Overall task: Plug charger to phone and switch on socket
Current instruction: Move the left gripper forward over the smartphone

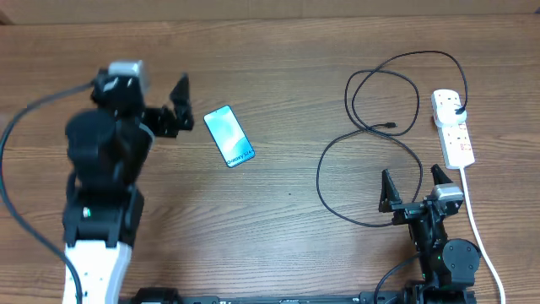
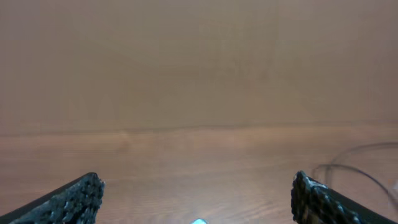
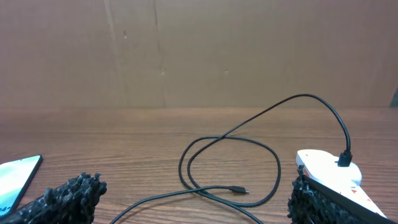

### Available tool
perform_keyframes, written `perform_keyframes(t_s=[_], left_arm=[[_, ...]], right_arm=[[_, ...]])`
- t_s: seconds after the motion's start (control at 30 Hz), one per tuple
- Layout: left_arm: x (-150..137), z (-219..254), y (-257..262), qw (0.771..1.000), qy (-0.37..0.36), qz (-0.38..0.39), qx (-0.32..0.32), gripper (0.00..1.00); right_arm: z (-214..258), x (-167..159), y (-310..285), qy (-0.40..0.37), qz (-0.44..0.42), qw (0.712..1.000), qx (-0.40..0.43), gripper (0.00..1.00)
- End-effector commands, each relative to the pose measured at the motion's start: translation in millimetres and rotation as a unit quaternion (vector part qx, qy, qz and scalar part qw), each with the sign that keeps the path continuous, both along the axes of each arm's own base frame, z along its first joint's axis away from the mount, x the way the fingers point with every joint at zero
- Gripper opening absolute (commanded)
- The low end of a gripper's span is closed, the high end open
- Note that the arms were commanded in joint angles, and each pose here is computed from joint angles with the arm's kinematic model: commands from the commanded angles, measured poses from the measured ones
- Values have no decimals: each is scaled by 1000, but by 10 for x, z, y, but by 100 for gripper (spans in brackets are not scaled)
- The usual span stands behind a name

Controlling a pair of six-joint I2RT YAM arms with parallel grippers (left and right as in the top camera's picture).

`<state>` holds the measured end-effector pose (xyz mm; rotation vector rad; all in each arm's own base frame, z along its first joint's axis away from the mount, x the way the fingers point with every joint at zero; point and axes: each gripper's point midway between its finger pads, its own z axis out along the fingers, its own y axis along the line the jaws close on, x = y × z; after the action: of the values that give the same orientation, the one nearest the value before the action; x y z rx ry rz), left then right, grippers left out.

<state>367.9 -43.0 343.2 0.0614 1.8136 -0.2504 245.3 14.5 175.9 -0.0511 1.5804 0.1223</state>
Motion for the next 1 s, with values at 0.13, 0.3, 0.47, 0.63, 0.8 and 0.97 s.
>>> perform_keyframes(t_s=[0.13,0.3,0.47,0.63,0.8,0.97], left_arm=[[-96,-614,-547,974,159,-149,-64,100],[93,-867,-598,963,200,-145,-104,100],[289,-1024,-361,953,241,-19,-182,100],[330,-894,-167,938,261,78,-215,100],[371,-682,-124,928,270,155,-205,100],[545,-598,-285,917,292,177,-207,100]], right_arm=[[-25,3,-15,-1,-3,1000,-1,100],[-23,3,-15,-1,-3,1000,-1,100],[-25,3,-15,-1,-3,1000,-1,100],[-25,3,-15,-1,-3,1000,-1,100],[-25,3,-15,-1,-3,1000,-1,100],[-25,3,-15,-1,-3,1000,-1,100]])
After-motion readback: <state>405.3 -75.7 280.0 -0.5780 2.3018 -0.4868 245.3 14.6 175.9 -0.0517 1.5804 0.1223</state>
